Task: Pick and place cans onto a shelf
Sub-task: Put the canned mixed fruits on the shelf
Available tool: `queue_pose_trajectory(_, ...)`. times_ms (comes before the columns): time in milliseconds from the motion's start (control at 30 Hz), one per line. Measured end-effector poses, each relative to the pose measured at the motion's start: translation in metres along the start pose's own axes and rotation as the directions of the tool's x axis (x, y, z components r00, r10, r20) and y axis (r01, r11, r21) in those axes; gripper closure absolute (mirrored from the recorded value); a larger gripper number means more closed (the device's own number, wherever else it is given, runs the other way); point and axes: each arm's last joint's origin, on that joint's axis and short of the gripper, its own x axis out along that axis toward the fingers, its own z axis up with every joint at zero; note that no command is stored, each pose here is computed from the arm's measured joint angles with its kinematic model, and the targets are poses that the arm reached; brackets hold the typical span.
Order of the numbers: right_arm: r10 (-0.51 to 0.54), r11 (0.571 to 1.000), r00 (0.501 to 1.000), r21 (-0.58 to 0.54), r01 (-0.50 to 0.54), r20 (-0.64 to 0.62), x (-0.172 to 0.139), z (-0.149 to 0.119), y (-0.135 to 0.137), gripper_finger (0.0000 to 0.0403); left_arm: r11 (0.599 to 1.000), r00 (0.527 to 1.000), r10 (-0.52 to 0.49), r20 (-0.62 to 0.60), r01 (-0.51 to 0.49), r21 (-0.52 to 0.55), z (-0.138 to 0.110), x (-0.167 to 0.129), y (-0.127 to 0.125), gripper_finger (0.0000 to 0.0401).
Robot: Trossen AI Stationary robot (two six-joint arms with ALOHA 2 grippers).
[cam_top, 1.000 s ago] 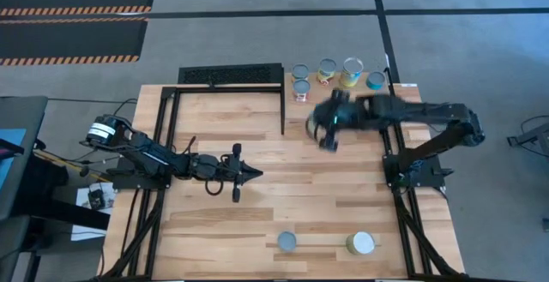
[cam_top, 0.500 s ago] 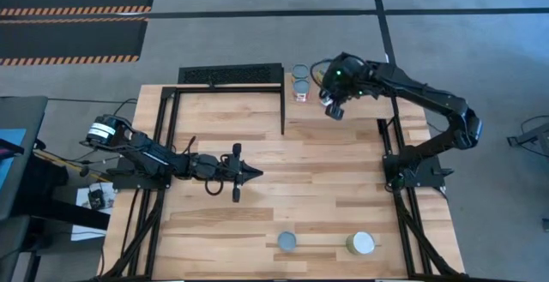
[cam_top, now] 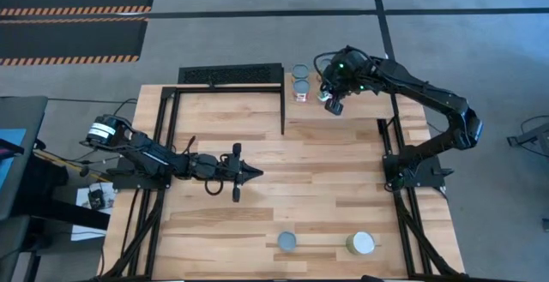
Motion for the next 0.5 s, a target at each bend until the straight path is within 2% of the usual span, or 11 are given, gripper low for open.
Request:
queue_pose_trajectory(267,0.005,1.0,1.0,-0.002,-0.005,-0.009,0.001,0.0,0.001,0.0384,1.0,1.0,0.0,0.0,0.0,0.0,0.0,0.0,0.0,0.0399)
queue_pose_trajectory(500,0.039,0.998,0.997,-0.043,-0.041,-0.06,0.02,0.004,0.013,0.0382,1.0,1.0,0.0,0.0,0.0,-0.004,0.0,0.0,0.0,0.0399)
